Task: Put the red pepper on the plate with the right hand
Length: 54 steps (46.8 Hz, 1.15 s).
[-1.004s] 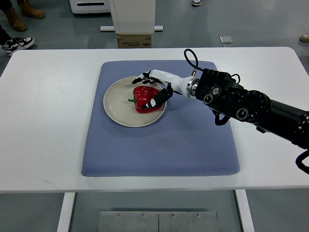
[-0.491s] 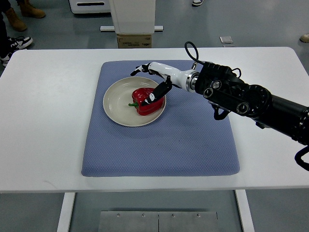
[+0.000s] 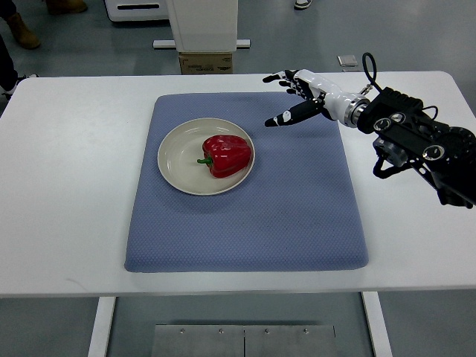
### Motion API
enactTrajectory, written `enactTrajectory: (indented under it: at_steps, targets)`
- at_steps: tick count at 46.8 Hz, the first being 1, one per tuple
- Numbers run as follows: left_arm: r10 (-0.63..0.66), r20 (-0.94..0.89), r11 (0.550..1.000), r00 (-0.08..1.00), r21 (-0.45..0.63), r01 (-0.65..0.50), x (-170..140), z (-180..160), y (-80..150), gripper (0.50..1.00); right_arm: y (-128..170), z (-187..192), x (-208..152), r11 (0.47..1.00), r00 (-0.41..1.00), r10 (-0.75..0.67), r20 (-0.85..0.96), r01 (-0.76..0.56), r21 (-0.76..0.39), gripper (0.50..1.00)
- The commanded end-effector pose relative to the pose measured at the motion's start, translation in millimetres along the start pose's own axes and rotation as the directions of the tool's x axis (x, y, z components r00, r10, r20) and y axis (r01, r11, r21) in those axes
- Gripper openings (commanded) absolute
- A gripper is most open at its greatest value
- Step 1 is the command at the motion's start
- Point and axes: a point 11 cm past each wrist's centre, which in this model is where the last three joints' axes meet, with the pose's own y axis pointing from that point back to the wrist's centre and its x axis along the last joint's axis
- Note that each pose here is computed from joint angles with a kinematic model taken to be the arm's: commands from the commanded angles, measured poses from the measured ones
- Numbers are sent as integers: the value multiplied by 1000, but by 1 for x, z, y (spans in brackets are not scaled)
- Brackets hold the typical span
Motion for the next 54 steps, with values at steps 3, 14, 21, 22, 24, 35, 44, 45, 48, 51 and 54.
enactTrajectory:
  at_steps: [3, 14, 21, 22, 24, 35, 44, 45, 48, 51, 54]
  targets:
    - [0, 0, 1000, 1000, 0, 0, 0, 0, 0, 1000, 10, 11, 15, 998, 996, 55, 71, -55, 4, 1000]
    - [0, 0, 1000, 1000, 0, 0, 0, 0, 0, 1000, 27, 21, 43, 983, 945, 158, 285, -179, 47, 1000]
    - [0, 0, 1000, 1000, 0, 0, 0, 0, 0, 1000, 32, 25, 49, 976, 912, 177, 370, -210, 52, 1000]
    - [0, 0, 1000, 1000, 0, 0, 0, 0, 0, 1000, 33, 28, 50, 976, 908, 181, 379, -214, 47, 1000]
    - [0, 0, 1000, 1000, 0, 0, 0, 0, 0, 1000, 37, 35, 51, 975, 900, 188, 394, -219, 35, 1000]
    - [0, 0, 1000, 1000, 0, 0, 0, 0, 0, 1000, 56, 60, 52, 973, 858, 205, 471, -230, -5, 1000]
    - [0, 0, 1000, 1000, 0, 0, 0, 0, 0, 1000, 66, 77, 46, 972, 835, 217, 505, -235, -29, 1000]
    - [0, 0, 1000, 1000, 0, 0, 0, 0, 0, 1000, 67, 79, 46, 970, 828, 223, 515, -243, -31, 1000]
    - [0, 0, 1000, 1000, -2, 0, 0, 0, 0, 1000, 70, 84, 47, 963, 800, 241, 549, -269, -30, 1000]
    - [0, 0, 1000, 1000, 0, 0, 0, 0, 0, 1000, 76, 91, 50, 952, 763, 266, 589, -305, -35, 1000]
    - [0, 0, 1000, 1000, 0, 0, 0, 0, 0, 1000, 76, 95, 46, 946, 728, 271, 630, -324, -33, 1000]
